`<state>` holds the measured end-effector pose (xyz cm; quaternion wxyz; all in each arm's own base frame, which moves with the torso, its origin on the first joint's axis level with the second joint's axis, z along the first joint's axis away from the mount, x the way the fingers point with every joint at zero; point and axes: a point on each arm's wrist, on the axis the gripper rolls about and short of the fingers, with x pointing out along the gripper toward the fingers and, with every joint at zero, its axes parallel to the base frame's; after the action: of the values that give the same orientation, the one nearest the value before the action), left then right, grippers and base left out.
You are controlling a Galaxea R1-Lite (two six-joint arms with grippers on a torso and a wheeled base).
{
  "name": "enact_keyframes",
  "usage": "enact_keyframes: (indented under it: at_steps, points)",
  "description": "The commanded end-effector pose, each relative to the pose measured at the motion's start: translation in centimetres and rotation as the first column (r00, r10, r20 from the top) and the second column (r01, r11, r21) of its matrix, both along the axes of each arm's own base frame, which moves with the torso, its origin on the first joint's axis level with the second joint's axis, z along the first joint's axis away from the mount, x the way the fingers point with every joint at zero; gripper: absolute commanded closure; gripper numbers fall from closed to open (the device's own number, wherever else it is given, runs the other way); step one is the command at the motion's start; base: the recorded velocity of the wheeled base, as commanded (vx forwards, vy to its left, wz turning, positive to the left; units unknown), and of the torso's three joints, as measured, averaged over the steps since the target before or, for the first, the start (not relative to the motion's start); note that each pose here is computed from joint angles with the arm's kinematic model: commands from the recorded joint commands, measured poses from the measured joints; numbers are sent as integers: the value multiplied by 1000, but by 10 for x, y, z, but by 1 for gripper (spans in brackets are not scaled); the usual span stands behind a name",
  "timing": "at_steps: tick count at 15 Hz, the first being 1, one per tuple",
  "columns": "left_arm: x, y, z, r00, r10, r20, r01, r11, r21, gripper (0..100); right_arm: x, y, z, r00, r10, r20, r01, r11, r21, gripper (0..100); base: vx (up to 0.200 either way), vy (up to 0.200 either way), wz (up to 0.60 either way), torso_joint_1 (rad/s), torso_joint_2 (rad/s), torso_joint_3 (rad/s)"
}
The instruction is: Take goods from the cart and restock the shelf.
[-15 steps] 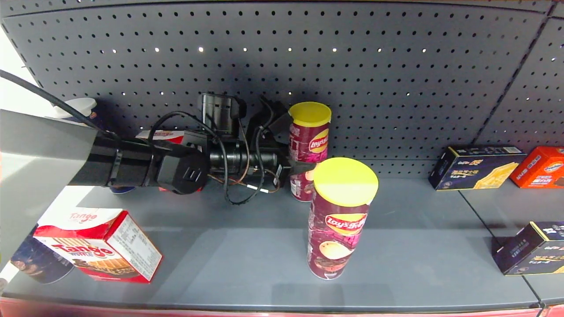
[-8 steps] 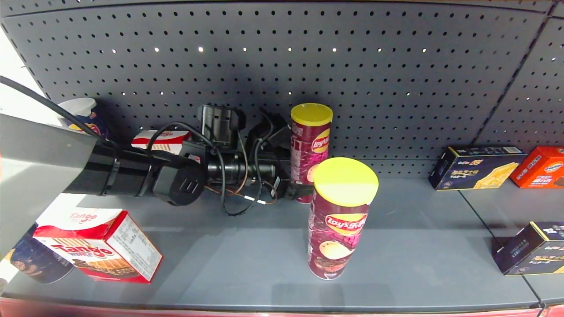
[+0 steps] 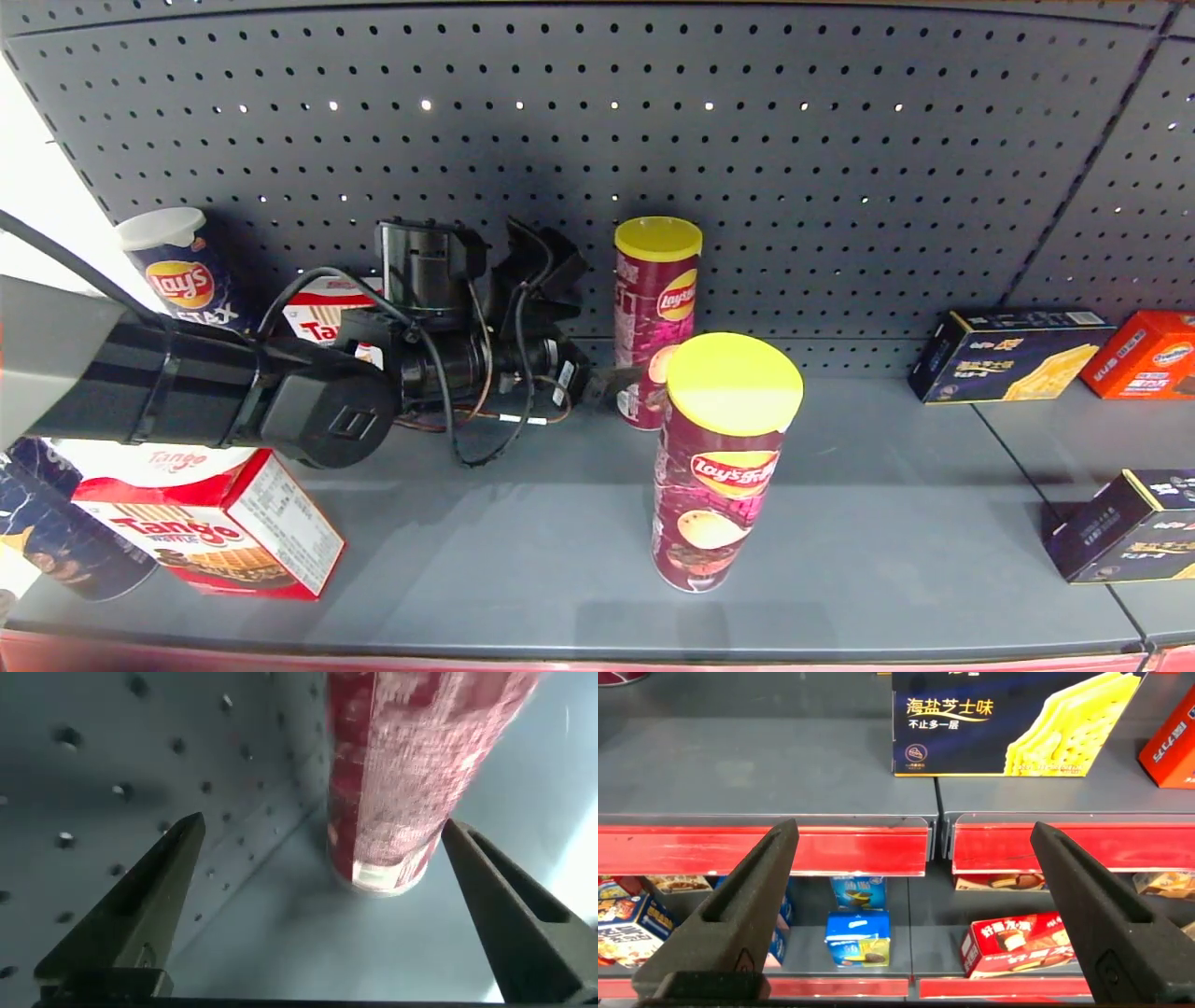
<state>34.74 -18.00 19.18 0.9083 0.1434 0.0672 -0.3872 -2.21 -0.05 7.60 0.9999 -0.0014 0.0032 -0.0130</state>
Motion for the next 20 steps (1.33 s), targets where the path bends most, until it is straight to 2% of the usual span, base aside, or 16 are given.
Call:
enact_keyframes:
  at_steps: [1,7,10,15,17,19,20]
  points:
    - [0,0,2,1000,21,1,-21,1000,-10,0,0,0,0,1000,-2,-1,2,1000,0,0,0,0,0,0,0,0]
    - [2,4,1,999,42,-7,-43,999,-13,0,0,0,0,1000,-2,-1,2,1000,0,0,0,0,0,0,0,0]
    - [4,6,3,998,69,12,-68,997,-21,0,0,0,0,1000,-2,-1,2,1000,0,0,0,0,0,0,0,0]
    - [3,14,-2,996,84,-2,-84,996,-13,0,0,0,0,1000,-2,-1,2,1000,0,0,0,0,0,0,0,0]
    - [-13,21,5,996,80,31,-79,996,-28,0,0,0,0,1000,-2,-1,2,1000,0,0,0,0,0,0,0,0]
    - [-14,22,2,995,88,41,-87,996,-25,0,0,0,0,1000,-2,-1,2,1000,0,0,0,0,0,0,0,0]
    - [-13,22,2,986,157,54,-156,988,-21,0,0,0,0,1000,-2,-1,2,1000,0,0,0,0,0,0,0,0]
